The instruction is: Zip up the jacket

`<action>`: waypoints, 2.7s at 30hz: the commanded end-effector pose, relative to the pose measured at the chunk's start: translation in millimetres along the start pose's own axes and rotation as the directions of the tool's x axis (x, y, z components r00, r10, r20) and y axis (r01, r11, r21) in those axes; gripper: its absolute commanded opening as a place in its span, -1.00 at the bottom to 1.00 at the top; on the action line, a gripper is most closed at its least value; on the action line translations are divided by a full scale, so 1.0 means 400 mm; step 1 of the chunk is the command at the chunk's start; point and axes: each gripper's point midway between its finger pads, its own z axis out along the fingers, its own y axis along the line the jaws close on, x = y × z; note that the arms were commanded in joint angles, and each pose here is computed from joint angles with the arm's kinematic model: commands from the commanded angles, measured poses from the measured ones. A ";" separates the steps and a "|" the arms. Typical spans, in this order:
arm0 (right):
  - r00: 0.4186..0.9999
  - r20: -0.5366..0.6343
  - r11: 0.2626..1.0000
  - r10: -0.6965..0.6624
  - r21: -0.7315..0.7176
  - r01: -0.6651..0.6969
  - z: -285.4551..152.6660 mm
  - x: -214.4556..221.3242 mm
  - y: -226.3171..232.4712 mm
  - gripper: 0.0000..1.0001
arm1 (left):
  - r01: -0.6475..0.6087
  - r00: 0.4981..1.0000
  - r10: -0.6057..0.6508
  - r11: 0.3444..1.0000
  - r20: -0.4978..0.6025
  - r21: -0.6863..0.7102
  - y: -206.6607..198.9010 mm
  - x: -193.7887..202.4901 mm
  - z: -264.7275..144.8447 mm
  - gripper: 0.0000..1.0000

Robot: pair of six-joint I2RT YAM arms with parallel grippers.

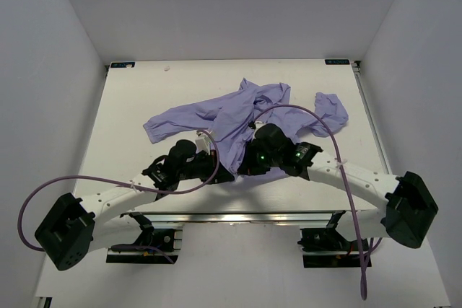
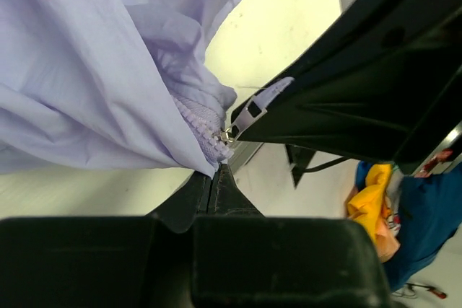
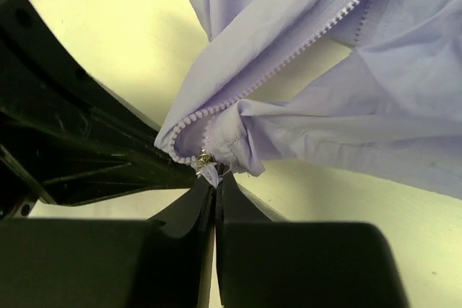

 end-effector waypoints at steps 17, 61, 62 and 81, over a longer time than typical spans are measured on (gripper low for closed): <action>0.996 -0.078 0.989 -0.050 -0.142 0.038 -0.110 -0.078 0.096 -1.00 | -0.342 0.930 0.358 0.926 0.087 -0.158 -0.064 -0.145 -0.111 0.96; 0.982 -0.173 0.907 0.075 -0.398 -0.139 -0.153 -0.199 0.177 -1.00 | -0.754 0.548 0.836 0.498 0.008 -0.428 -0.127 -0.278 -0.042 0.39; 0.982 -0.173 0.907 0.075 -0.398 -0.139 -0.153 -0.199 0.176 -1.00 | -0.754 0.545 0.838 0.498 0.014 -0.429 -0.130 -0.280 -0.040 0.36; 0.983 -0.130 0.923 0.132 -0.344 -0.170 -0.101 -0.231 0.112 -1.00 | -0.801 0.493 0.865 0.493 0.094 -0.338 -0.175 -0.253 -0.038 -1.00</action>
